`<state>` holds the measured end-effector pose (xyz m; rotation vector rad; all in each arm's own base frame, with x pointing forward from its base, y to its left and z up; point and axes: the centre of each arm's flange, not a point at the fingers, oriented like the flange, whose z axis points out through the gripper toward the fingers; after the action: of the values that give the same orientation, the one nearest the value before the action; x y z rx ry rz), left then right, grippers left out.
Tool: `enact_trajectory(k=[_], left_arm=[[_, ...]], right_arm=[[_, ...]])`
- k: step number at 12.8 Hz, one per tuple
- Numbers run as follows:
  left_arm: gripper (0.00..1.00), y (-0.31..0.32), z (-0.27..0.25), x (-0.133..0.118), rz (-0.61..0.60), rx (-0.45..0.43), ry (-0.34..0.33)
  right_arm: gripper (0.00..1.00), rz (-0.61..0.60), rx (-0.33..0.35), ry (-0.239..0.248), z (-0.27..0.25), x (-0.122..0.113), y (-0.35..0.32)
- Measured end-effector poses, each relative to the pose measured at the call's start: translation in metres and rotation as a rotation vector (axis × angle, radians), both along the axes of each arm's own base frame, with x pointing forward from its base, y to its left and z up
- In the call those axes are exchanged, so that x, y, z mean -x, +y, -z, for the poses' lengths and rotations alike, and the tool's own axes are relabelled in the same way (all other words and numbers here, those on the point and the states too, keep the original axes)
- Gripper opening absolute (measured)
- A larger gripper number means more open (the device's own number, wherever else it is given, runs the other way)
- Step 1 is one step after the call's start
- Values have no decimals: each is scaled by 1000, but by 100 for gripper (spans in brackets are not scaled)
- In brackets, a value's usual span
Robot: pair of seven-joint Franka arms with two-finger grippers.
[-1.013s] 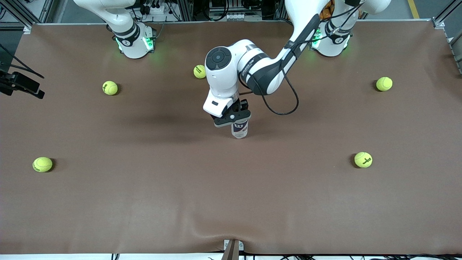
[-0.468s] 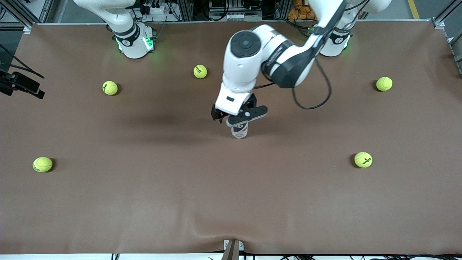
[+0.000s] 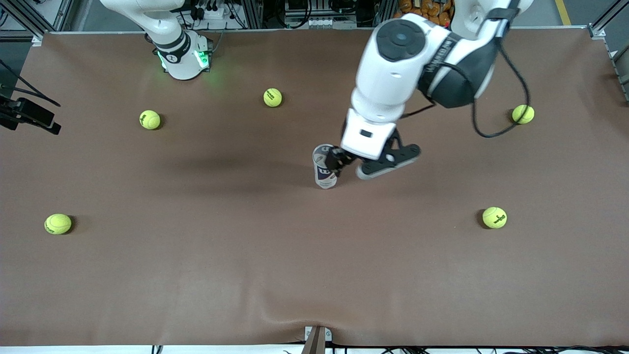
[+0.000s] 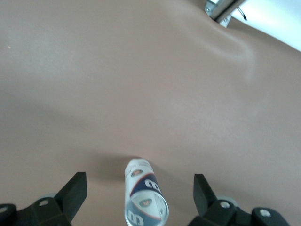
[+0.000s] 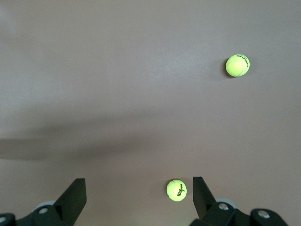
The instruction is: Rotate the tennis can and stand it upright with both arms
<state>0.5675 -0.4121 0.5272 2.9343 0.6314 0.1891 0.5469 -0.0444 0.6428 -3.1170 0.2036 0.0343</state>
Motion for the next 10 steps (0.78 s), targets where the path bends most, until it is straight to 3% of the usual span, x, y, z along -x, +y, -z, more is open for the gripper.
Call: enact_trajectory(k=[5, 10], left_arm=[[100, 80, -20, -36, -54, -26, 6], [100, 185, -24, -70, 42, -41, 62]], right_arm=[[100, -1, 0, 1, 0, 0, 0], [100, -1, 0, 1, 0, 0, 0]])
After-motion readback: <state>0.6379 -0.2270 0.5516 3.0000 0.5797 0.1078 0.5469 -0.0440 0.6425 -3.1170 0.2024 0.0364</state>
